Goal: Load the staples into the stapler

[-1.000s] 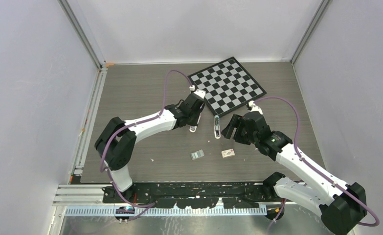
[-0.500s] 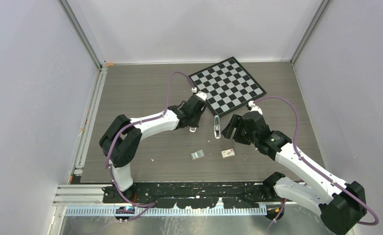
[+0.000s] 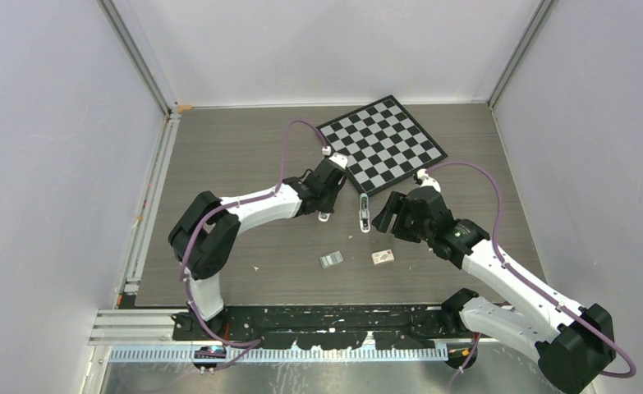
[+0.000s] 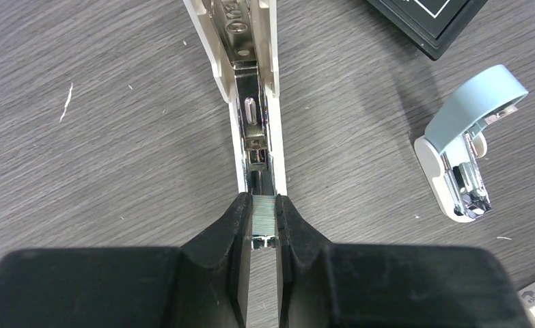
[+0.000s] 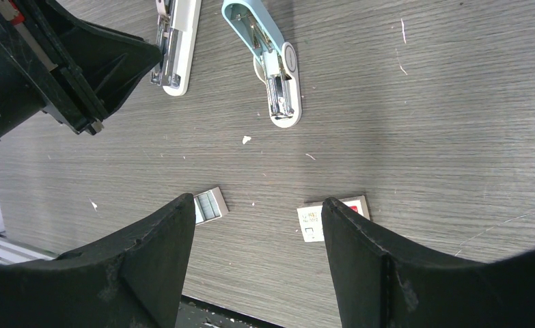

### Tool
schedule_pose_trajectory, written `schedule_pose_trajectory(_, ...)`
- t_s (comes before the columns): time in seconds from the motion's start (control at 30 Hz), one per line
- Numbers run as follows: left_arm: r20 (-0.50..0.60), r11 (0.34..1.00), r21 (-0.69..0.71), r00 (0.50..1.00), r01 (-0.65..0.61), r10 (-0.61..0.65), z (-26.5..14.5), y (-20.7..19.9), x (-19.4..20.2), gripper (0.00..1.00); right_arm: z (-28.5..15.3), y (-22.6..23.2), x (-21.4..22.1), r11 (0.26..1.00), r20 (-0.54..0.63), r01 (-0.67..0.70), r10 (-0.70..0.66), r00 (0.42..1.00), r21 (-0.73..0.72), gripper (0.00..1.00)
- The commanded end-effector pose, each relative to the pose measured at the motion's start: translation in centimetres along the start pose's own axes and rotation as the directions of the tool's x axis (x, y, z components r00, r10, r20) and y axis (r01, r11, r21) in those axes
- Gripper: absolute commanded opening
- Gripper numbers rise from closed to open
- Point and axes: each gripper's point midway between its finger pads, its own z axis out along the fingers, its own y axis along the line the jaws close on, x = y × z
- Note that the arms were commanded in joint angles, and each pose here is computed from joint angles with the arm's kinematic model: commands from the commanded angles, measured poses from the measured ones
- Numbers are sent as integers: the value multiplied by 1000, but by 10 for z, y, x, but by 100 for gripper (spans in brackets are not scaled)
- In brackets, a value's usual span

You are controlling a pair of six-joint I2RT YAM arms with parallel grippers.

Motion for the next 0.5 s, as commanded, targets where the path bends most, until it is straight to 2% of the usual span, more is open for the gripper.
schedule_pose_trajectory(0.0,29,1000,2,1000,4,-4,6,0,-7,11,-3,9,-16,1000,55,-11,12,998,-22,72)
schedule_pose_trajectory(0.47,3,1000,-24,1000,2,-2,13,4,4,11,-2,7,-15,1000,55,-6,7,998,-17,72)
